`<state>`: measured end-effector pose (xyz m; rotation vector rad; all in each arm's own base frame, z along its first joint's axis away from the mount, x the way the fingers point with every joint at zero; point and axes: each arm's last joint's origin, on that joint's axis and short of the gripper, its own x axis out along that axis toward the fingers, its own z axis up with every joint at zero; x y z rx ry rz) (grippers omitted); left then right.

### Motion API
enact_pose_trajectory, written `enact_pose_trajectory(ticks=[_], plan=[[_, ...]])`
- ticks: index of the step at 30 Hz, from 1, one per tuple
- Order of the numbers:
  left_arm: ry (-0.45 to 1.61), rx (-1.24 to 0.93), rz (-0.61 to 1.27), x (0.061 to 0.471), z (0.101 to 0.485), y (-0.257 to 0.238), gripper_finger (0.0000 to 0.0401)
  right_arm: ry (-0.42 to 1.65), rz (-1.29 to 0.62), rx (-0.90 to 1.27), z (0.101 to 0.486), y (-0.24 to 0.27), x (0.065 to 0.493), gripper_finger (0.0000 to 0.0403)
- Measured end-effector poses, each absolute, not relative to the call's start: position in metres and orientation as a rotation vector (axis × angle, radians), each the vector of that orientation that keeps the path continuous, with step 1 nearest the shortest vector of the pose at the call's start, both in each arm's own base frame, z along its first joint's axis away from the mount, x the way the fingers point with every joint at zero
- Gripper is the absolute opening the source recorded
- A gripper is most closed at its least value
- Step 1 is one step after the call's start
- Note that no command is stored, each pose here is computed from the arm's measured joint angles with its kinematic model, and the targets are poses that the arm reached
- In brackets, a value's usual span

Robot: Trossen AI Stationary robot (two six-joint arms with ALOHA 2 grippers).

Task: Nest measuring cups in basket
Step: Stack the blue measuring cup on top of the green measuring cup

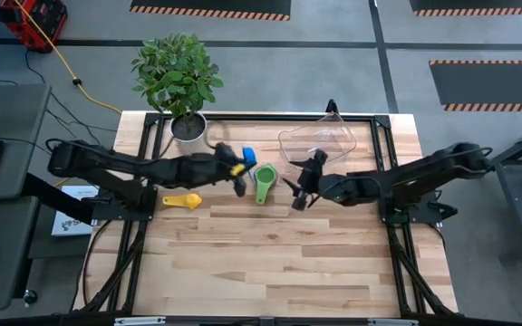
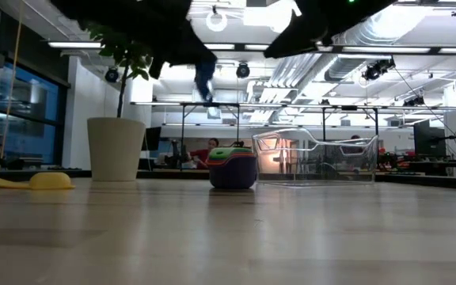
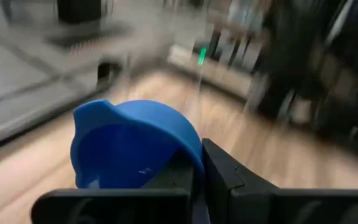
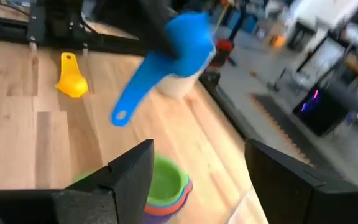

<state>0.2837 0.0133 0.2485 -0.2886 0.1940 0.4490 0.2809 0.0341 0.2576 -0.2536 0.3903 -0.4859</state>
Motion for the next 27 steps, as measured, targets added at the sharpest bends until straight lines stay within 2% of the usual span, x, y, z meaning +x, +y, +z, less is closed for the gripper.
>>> enact_pose_trajectory(ticks=[5,8,12,20,27], plan=[[0.456,-0.225,0.426,0.31,0.257,0.008,0.0003,0.428,-0.481,-0.153,0.262,0.032,0.267,0.0243],[0.563,-0.291,0.383,0.323,0.255,0.011,0.0003,0.447,-0.473,-0.12,0.262,0.032,0.262,0.0243],[0.619,-0.39,0.334,0.343,0.261,0.023,0.0003,0.474,-0.435,-0.085,0.26,0.033,0.261,0.0243],[0.867,-0.455,0.353,0.372,0.243,0.041,0.0003,0.506,-0.36,-0.056,0.258,0.034,0.259,0.0243],[0.903,-0.492,0.364,0.385,0.227,0.047,0.0003,0.517,-0.355,-0.019,0.26,0.034,0.255,0.0243]])
